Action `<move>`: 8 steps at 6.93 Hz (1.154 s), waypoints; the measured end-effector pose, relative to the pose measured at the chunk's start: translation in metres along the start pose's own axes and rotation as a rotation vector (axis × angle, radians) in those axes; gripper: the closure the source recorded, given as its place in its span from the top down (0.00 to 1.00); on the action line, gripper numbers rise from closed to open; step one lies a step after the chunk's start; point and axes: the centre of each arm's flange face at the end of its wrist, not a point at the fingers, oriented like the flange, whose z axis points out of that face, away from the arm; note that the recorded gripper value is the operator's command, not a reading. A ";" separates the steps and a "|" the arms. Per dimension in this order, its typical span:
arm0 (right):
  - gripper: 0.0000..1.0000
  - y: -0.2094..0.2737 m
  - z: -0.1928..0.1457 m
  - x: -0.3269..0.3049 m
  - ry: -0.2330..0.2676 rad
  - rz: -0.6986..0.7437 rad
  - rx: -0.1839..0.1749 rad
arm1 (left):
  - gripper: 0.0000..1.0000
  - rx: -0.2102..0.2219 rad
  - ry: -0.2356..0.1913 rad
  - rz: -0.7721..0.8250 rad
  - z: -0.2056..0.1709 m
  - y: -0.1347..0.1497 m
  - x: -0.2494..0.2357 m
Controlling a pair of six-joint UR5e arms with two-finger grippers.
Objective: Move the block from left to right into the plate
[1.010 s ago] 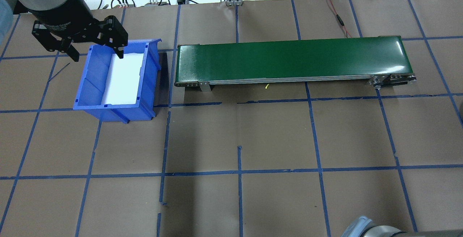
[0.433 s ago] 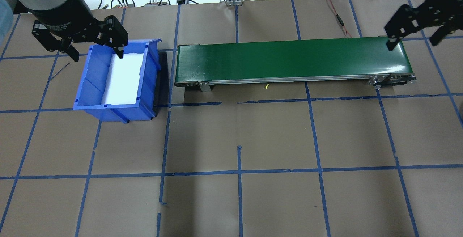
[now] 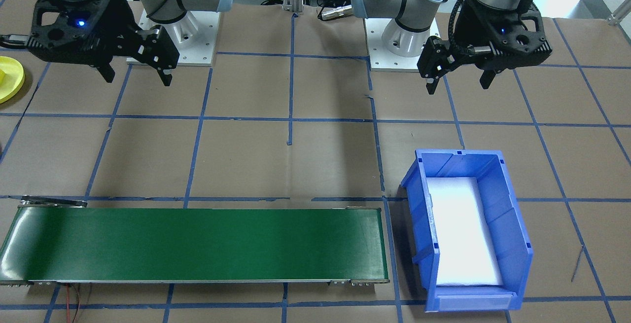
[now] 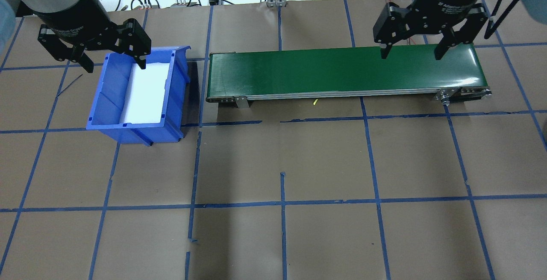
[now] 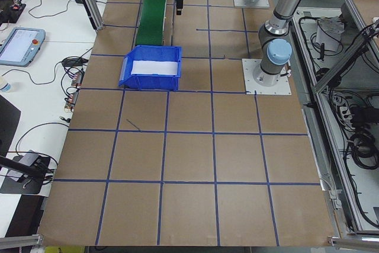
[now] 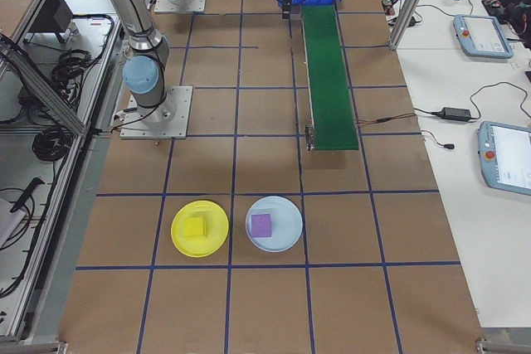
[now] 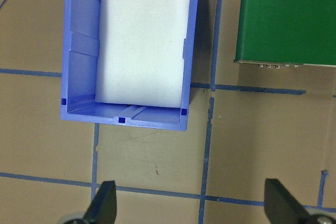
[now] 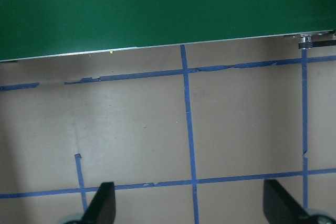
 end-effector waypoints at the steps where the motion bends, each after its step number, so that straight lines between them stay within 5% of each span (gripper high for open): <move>1: 1.00 0.001 0.000 -0.011 -0.011 0.010 0.020 | 1.00 0.000 0.000 0.000 0.000 0.000 0.000; 3: 1.00 -0.001 0.000 -0.018 -0.019 0.003 0.064 | 1.00 -0.001 0.002 -0.003 0.001 -0.001 0.000; 8: 1.00 -0.002 0.001 -0.019 -0.017 -0.001 0.080 | 1.00 0.011 0.003 -0.014 0.005 -0.004 -0.004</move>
